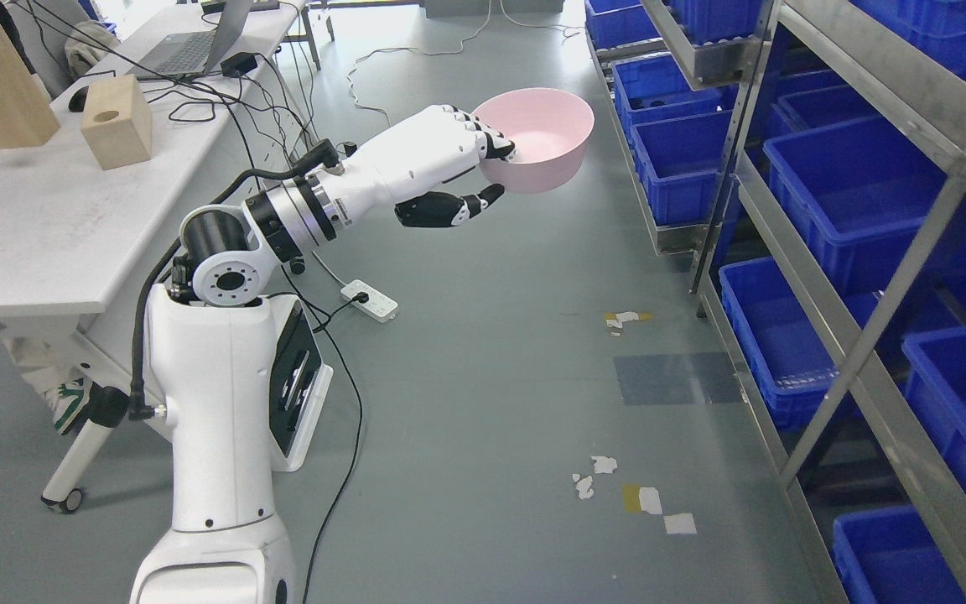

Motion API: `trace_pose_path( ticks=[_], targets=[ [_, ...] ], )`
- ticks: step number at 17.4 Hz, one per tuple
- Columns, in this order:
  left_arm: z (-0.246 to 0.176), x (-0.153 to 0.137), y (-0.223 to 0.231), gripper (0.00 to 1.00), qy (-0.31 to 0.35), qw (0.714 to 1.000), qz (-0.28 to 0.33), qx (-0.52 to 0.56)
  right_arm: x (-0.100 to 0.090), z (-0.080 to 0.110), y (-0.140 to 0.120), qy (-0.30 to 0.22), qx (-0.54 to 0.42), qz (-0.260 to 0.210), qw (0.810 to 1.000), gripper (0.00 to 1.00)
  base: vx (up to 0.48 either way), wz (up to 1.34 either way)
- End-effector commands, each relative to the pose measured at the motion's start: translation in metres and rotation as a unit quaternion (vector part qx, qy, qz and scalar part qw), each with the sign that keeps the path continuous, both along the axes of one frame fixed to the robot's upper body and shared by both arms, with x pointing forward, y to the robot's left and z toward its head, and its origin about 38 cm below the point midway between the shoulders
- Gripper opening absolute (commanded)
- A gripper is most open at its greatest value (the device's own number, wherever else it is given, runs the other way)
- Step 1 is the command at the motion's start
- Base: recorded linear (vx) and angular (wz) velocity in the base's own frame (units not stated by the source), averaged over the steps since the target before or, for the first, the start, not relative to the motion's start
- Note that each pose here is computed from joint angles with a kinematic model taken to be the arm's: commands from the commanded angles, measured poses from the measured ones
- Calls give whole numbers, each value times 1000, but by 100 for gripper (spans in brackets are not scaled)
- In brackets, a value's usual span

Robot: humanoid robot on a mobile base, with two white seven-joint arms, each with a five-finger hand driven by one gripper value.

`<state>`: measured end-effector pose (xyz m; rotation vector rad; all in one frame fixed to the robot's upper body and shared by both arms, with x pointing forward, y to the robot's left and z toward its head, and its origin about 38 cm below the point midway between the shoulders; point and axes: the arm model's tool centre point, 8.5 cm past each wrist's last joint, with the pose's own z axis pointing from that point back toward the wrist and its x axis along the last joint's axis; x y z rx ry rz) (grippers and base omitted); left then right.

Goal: Stack pink IKEA bowl on shelf middle layer
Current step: 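Hold the pink bowl raised in the left hand while the robot turns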

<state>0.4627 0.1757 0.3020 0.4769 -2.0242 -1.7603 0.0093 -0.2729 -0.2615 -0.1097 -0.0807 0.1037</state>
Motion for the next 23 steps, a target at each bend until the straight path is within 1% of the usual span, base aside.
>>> trace_pose_path(
  ticks=[1,8,15,19,23],
  targets=[
    [-1,-1,0,2,-4,1000,-3,2,-8,1,-11,3,-8,0,1000,100,315,196],
    [-1,-1,-2,2,-5,1000,-5,3,-8,1,-11,3,-8,0,1000,100,307,203],
    [1,-2,-5,2,-11,1000,-9,-4,-8,1,-11,3,-8,0,1000,100,228,83],
    [2,-2,-5,2,-14,1000,-9,-12,-8,1,-11,3,-8,0,1000,100,158,9],
    [-3,-3,-19,2,-9,1000,-27,1,-8,1,-11,3,-8,0,1000,100,73,4]
  ],
)
